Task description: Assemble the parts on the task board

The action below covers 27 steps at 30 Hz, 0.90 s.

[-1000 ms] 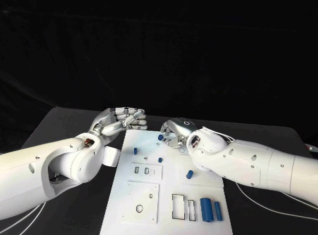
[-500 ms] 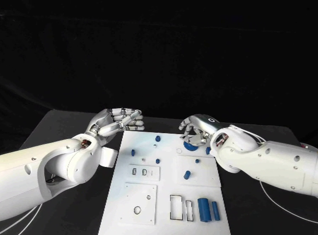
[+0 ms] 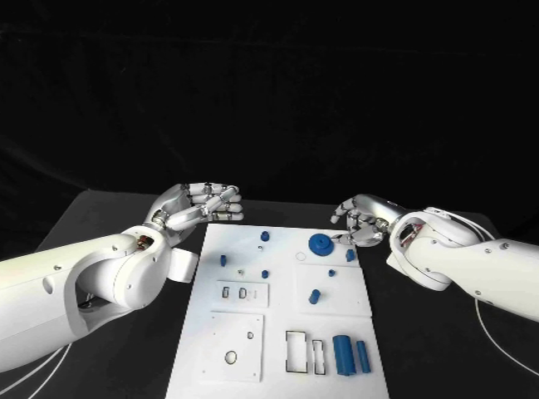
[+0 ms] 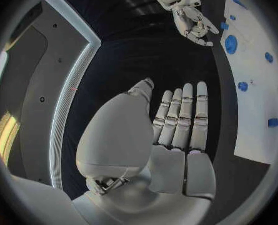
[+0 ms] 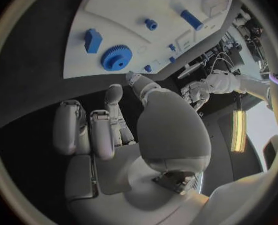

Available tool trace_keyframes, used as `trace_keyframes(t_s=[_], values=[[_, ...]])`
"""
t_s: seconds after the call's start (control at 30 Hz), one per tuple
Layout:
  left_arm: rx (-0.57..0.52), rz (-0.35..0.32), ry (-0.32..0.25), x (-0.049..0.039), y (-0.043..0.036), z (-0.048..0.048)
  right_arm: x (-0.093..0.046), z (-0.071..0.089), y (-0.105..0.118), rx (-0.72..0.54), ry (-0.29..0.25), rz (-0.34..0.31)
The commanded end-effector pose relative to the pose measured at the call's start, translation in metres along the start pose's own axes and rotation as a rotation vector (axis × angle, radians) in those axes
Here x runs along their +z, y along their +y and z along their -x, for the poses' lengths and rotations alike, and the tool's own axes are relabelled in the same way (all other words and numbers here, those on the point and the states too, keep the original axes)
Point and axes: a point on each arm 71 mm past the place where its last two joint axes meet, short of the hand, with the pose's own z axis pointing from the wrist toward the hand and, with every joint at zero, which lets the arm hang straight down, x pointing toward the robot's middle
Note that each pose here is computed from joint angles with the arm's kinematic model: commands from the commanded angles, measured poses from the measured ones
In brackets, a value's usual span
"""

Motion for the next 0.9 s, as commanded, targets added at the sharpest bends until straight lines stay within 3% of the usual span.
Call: trace_keyframes(t_s=[0.03, 0.33, 0.9], values=[[-0.010, -0.009, 0.021, 0.0006, -0.0013, -0.0022, 0.001, -0.009, -0.002, 0.009, 0.094, -0.024], [-0.010, -0.010, 0.019, 0.0009, -0.0011, -0.0017, 0.008, -0.019, 0.000, 0.005, 0.101, -0.023], [-0.008, -0.011, 0.016, 0.0005, -0.0013, -0.0014, 0.020, -0.024, 0.007, -0.015, 0.079, -0.017]])
